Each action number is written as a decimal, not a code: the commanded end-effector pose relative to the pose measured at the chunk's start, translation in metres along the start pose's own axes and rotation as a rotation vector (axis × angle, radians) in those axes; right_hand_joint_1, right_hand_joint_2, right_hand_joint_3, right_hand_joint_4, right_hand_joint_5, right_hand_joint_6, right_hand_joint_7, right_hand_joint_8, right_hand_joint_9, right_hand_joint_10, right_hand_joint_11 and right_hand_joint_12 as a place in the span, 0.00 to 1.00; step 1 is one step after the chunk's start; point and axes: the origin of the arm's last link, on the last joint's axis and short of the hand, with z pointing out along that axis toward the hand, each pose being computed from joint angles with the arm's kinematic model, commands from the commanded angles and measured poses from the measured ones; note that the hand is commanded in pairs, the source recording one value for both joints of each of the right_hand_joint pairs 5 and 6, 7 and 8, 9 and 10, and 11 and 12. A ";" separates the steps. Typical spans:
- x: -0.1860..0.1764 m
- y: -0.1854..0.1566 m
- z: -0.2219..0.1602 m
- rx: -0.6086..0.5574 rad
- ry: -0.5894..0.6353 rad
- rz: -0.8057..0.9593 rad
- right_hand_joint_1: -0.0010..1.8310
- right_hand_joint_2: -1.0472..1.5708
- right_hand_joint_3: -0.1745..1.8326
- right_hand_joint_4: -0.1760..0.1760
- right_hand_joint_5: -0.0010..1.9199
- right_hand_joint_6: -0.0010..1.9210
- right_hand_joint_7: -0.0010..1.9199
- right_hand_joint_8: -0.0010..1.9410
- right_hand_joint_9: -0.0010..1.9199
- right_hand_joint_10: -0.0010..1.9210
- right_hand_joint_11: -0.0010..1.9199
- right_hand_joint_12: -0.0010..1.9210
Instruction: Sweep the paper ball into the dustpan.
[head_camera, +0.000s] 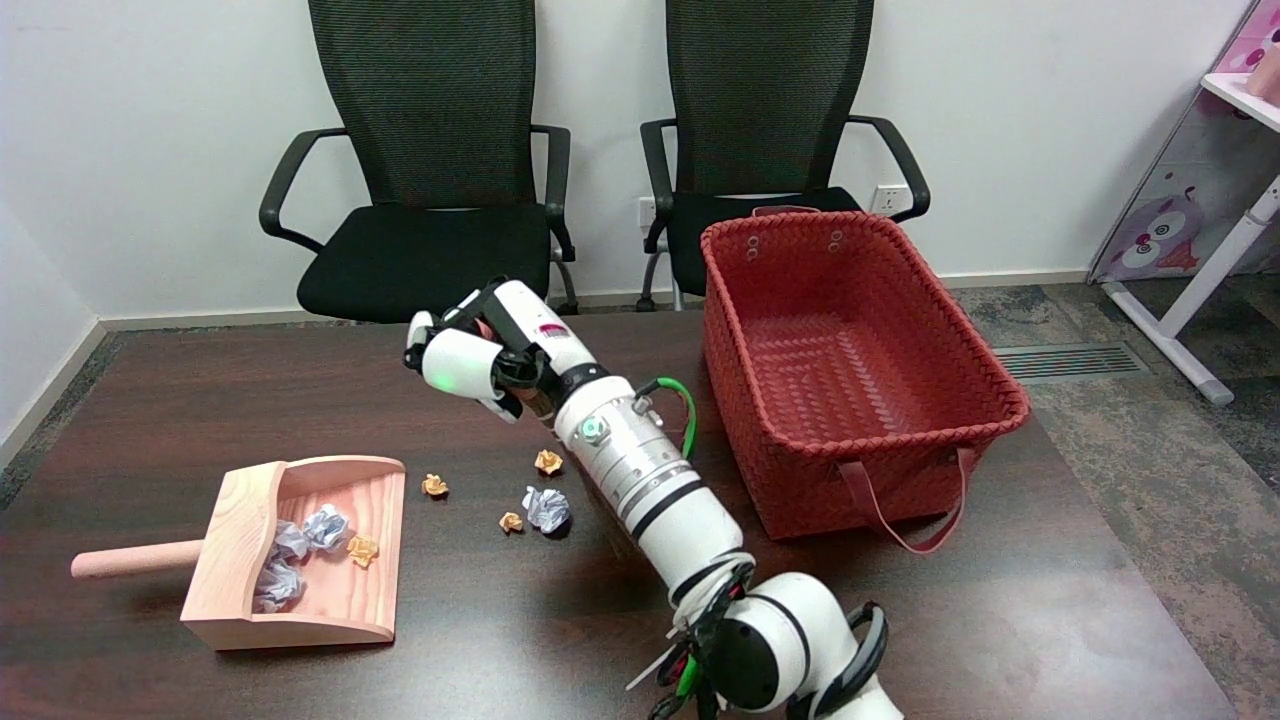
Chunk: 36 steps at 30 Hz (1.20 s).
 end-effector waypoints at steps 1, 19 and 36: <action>-0.023 0.015 0.006 -0.008 0.006 -0.008 0.38 1.00 0.95 0.53 1.00 1.00 1.00 0.99 1.00 1.00 1.00 1.00; -0.057 0.018 0.023 0.087 0.022 0.201 0.35 1.00 0.99 0.53 1.00 1.00 1.00 0.99 1.00 1.00 1.00 1.00; -0.076 0.055 0.034 -0.074 0.007 0.835 0.35 0.86 1.00 0.51 1.00 1.00 1.00 0.99 1.00 1.00 1.00 1.00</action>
